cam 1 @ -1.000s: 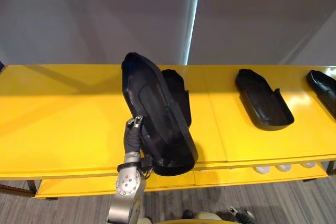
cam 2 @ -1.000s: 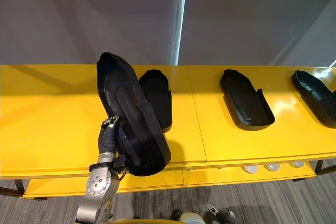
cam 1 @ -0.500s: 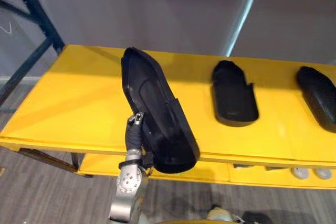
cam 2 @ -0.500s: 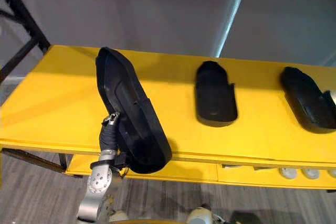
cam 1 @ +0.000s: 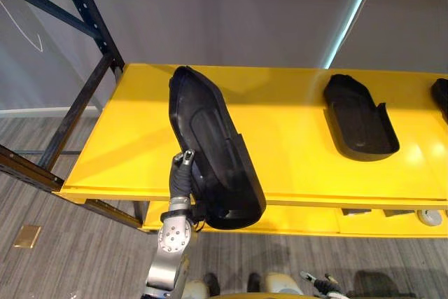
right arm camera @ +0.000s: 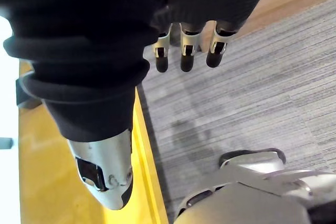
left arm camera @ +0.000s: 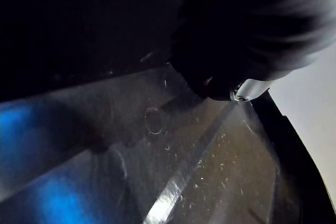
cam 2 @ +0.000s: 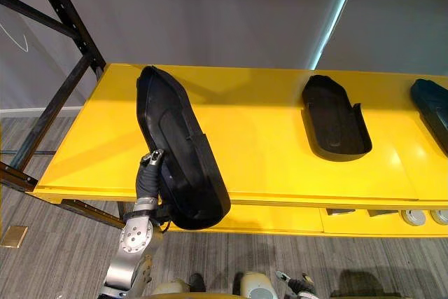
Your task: Walk over and take plastic housings, then place them on the shelf
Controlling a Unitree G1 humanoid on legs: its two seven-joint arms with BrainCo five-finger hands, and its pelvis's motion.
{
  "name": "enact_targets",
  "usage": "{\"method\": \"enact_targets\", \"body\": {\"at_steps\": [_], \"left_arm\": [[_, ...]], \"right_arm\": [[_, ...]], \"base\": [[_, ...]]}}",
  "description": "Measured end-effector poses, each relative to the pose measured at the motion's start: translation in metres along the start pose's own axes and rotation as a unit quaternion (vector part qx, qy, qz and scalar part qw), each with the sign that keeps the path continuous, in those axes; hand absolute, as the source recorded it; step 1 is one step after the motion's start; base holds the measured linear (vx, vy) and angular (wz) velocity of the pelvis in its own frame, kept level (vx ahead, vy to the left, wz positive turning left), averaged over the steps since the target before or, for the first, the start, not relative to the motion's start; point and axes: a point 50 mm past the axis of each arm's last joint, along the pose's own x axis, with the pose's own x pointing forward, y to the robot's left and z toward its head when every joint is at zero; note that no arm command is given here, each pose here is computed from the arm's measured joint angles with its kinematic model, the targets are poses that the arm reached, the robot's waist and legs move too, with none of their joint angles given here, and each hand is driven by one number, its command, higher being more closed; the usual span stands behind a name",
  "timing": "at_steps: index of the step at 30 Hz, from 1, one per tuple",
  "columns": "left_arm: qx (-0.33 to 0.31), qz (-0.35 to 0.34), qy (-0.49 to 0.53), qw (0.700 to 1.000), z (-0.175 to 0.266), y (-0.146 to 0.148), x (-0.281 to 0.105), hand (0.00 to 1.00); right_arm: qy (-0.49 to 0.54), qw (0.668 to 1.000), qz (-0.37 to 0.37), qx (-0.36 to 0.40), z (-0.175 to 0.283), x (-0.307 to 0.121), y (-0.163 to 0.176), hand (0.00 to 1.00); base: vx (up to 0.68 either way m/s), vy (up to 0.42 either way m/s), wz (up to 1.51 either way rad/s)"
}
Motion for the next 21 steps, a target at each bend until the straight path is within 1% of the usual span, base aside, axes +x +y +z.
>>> {"method": "enact_targets", "body": {"at_steps": [6,9,14,15,19,21], "left_arm": [[0.030,-0.008,-0.012,0.999,0.003,0.003,0.002,1.00],[0.068,-0.004,-0.024,0.997,0.008,0.008,0.009,1.00],[0.161,0.040,-0.038,0.985,0.014,0.039,0.037,1.00],[0.185,0.050,-0.033,0.981,0.013,0.046,0.044,1.00],[0.247,0.081,-0.003,0.966,0.007,0.071,0.062,1.00],[0.262,0.089,0.020,0.961,0.001,0.079,0.066,1.00]], "right_arm": [[0.005,1.000,-0.001,0.011,-0.007,-0.003,0.001,0.00],[0.015,1.000,-0.006,0.014,-0.011,-0.004,-0.002,0.00],[0.018,1.000,-0.012,0.007,-0.012,-0.003,-0.007,0.00],[0.016,1.000,-0.014,0.005,-0.011,-0.003,-0.009,0.00],[0.013,1.000,-0.005,-0.001,-0.007,-0.001,-0.008,0.00],[0.016,1.000,-0.005,-0.007,-0.008,0.000,-0.008,0.00]], "base": [[-0.02,-0.027,-0.15],[0.01,0.034,-0.16],[0.00,0.019,-0.03],[-0.05,0.009,-0.04],[-0.08,-0.007,-0.08],[-0.12,-0.022,-0.02]]}}
